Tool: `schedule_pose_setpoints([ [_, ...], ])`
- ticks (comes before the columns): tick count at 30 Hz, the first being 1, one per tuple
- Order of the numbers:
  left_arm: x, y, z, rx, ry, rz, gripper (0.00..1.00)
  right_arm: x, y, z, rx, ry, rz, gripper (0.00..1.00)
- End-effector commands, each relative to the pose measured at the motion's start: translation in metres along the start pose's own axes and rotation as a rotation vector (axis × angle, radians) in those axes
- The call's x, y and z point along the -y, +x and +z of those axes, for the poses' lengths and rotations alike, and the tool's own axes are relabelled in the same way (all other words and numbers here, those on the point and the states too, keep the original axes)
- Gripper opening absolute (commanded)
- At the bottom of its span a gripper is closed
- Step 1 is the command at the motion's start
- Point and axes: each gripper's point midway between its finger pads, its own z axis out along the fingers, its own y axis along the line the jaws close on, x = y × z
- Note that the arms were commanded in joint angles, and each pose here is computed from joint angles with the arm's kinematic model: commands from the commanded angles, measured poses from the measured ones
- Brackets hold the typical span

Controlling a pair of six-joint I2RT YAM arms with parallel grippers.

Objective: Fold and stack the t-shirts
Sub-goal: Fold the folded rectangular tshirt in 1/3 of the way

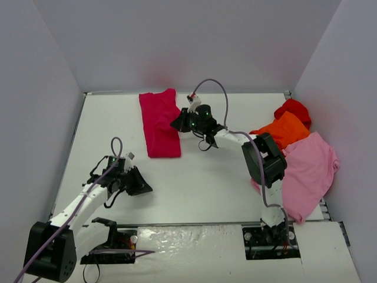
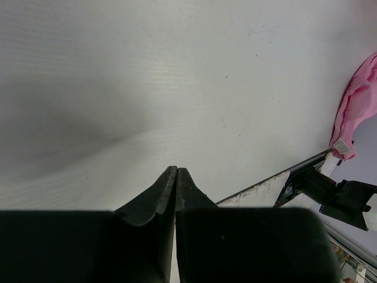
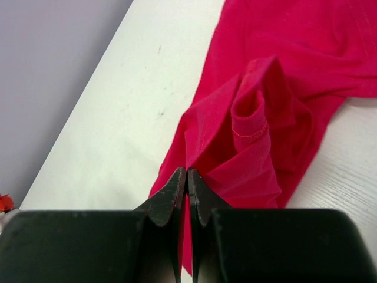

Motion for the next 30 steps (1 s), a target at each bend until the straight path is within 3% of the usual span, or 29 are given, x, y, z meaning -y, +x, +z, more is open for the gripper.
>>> schedule_pose_setpoints([
  [1,0.021,-0.018,-0.007,0.058,0.055,0.029,0.00,-0.017,-0.041,-0.008,0.082,0.002,-0.101,0.00],
  [7,0.018,-0.016,-0.007,0.070,0.052,0.028,0.00,-0.012,-0.049,0.029,0.093,-0.026,-0.135,0.00],
  [10,0.015,-0.015,-0.007,0.063,0.043,0.028,0.00,-0.019,-0.075,0.054,0.126,-0.043,-0.159,0.01],
  [11,0.015,-0.014,-0.007,0.062,0.041,0.028,0.00,-0.018,-0.081,0.062,0.138,-0.047,-0.166,0.05],
  [14,0.014,-0.014,-0.008,0.067,0.038,0.029,0.00,-0.016,-0.085,0.076,0.146,-0.057,-0.172,0.48],
  [16,0.014,-0.013,-0.010,0.069,0.037,0.034,0.02,-0.017,-0.091,0.077,0.159,-0.052,-0.179,0.69],
  [20,0.013,-0.012,-0.013,0.075,0.030,0.041,0.03,-0.015,-0.089,0.049,0.192,-0.003,-0.204,0.75],
  [21,0.013,-0.012,-0.013,0.075,0.030,0.038,0.03,-0.029,-0.106,0.033,0.232,0.002,-0.224,0.77],
  [23,0.014,-0.013,-0.014,0.081,0.036,0.038,0.04,-0.027,-0.108,0.012,0.230,0.070,-0.230,0.74],
  [25,0.015,-0.013,-0.015,0.083,0.038,0.040,0.04,-0.016,-0.095,-0.002,0.183,0.141,-0.208,0.61],
  [29,0.016,-0.013,-0.016,0.081,0.041,0.041,0.04,-0.010,-0.056,-0.020,0.067,0.206,-0.189,0.12],
  [30,0.016,-0.013,-0.015,0.081,0.042,0.039,0.04,-0.015,-0.044,-0.020,0.043,0.200,-0.202,0.08],
])
